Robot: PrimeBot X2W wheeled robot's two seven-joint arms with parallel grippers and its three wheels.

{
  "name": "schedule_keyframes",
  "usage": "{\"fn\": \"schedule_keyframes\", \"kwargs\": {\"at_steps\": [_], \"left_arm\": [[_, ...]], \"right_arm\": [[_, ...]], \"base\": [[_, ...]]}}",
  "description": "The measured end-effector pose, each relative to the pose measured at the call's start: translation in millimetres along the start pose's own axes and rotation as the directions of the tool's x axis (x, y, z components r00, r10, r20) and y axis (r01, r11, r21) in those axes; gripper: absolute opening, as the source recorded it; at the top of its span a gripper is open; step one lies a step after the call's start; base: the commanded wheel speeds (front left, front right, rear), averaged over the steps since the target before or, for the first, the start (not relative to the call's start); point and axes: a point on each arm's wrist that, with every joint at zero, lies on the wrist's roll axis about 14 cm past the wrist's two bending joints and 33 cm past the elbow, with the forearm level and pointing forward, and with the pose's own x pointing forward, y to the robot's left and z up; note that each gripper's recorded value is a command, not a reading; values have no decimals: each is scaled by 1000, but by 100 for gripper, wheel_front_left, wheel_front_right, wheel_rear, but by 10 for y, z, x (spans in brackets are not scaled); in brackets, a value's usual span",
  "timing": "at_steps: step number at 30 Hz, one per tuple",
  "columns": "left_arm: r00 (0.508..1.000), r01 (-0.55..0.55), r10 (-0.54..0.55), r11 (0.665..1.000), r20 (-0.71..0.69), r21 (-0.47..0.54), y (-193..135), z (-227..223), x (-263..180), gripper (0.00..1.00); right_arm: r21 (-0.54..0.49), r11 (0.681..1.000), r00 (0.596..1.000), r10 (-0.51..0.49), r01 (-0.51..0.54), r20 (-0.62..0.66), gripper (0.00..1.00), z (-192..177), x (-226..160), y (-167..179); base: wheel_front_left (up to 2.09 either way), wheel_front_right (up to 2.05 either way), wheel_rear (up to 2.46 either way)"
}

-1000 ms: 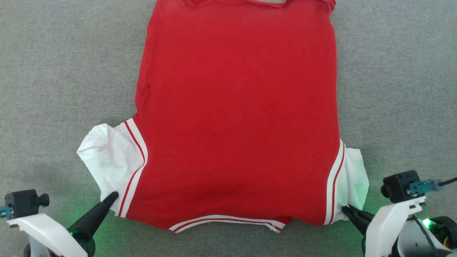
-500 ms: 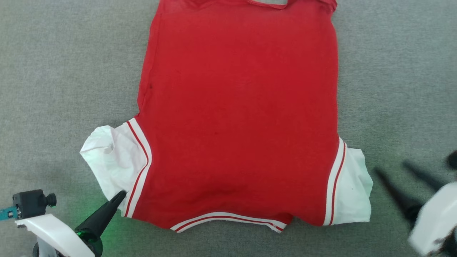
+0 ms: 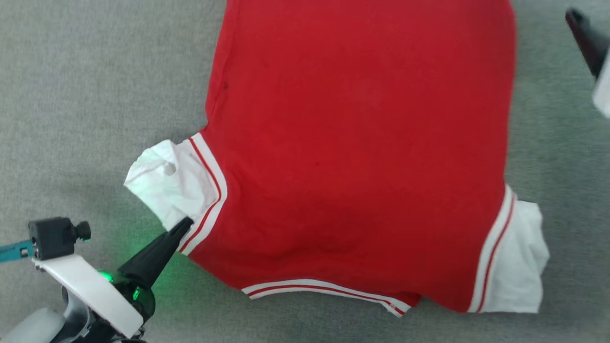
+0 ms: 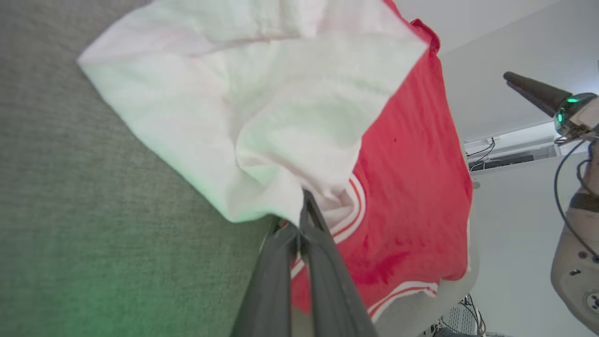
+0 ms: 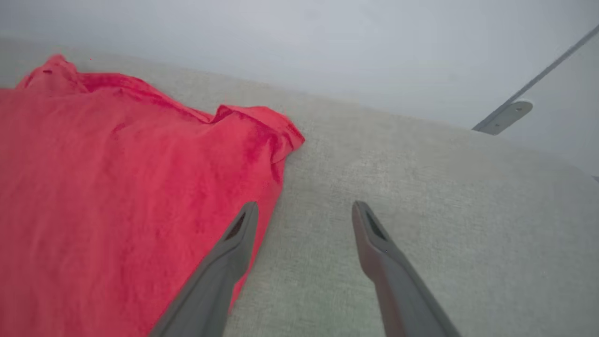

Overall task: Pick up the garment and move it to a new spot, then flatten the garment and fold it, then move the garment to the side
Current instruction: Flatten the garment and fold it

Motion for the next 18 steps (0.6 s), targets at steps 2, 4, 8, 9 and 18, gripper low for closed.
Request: {"fn": "schedule_keyframes", "kwargs": {"at_steps": [2,4,8,9,18], "left_arm": [[1000,2,-2,1000,0,7,4,13,29,0],[1000,-1,1,1000,-6,7,24,7,53,0],[1000,-27,27,1000,-10,2,108,-7,61,0],[999,-35,35,999,-15,0,133,-20,56,0],[998,-59,59,998,-32,-5,243,-64,127,0]], "right_arm": [[-4,1000,998,-9,8,-63,100,-9,278,22],[13,1000,991,-3,5,-132,100,-54,531,69],[27,1000,968,14,-7,-251,100,-203,915,188],[17,1000,961,13,-8,-275,100,-238,984,213],[-39,999,911,-42,28,-410,100,-463,1406,206]], "base": [[0,0,0],[0,0,0],[0,0,0],[0,0,0],[0,0,0]]}}
